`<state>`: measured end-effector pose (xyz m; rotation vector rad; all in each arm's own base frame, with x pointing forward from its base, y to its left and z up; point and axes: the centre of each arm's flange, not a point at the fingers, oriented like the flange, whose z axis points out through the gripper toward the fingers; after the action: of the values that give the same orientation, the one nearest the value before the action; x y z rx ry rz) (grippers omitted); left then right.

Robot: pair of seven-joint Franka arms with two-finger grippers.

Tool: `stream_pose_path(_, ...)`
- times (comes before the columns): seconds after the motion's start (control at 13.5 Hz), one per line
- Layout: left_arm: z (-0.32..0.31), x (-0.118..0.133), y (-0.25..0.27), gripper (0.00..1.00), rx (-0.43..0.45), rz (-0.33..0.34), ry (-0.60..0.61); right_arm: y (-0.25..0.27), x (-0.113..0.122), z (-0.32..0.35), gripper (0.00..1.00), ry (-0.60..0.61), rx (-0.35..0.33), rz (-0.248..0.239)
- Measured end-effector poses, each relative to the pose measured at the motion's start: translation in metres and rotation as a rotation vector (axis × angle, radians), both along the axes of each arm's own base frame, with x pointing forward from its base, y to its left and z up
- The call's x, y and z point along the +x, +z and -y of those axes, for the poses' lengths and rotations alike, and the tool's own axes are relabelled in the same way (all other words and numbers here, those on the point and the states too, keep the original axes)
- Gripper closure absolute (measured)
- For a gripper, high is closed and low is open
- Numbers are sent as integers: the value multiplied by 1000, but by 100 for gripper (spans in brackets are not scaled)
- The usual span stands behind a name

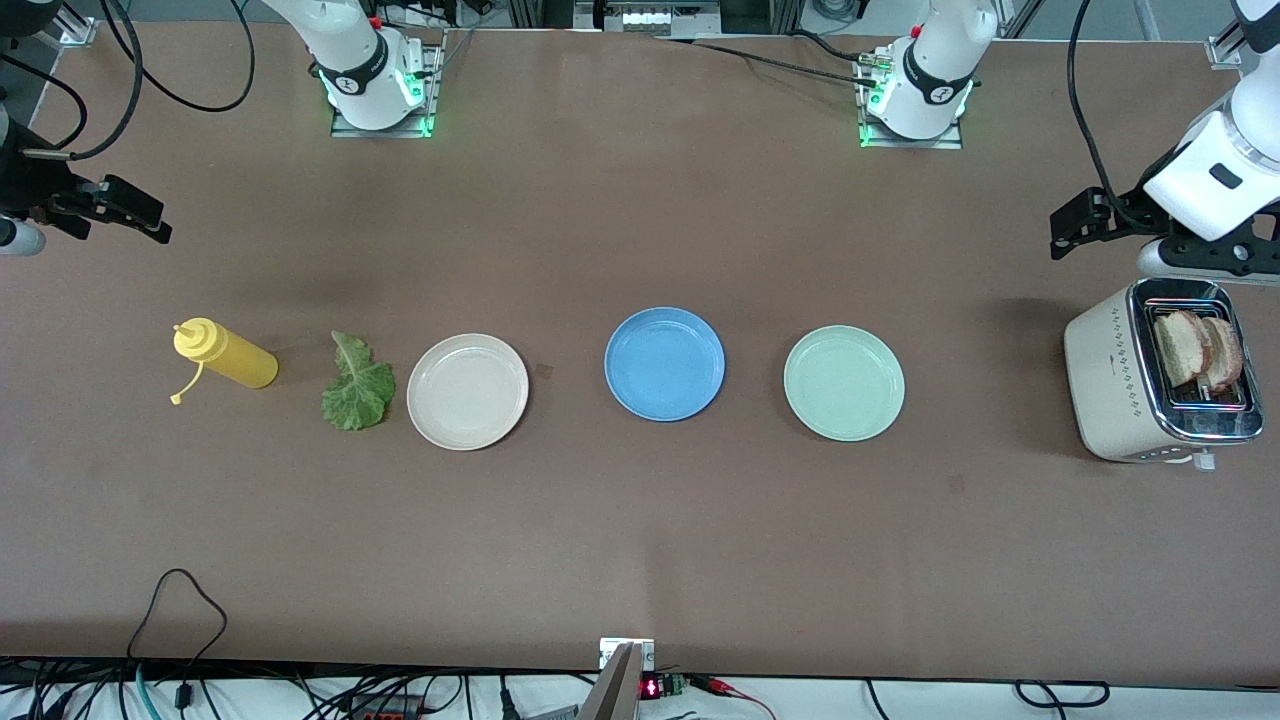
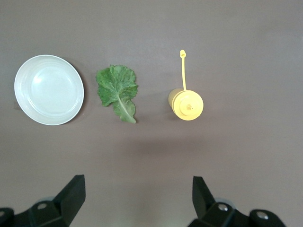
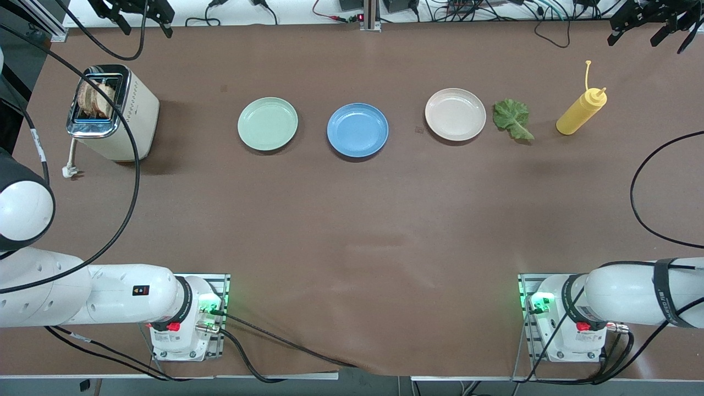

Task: Make sandwich in blue plate with both arms
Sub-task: 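Move the left gripper over the toaster toward the bread slices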

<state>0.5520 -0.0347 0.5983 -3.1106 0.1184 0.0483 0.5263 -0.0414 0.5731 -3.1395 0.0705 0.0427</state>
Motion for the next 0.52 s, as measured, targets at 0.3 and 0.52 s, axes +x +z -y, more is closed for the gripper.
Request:
stream_pose_path(0.3, 1, 7, -1, 0, -1, 2, -2, 0, 0, 0, 0, 0, 0, 2)
stream_pose_path(0.52, -1, 14, -2, 0, -4, 4, 1, 0, 0, 0, 0, 0, 0, 3)
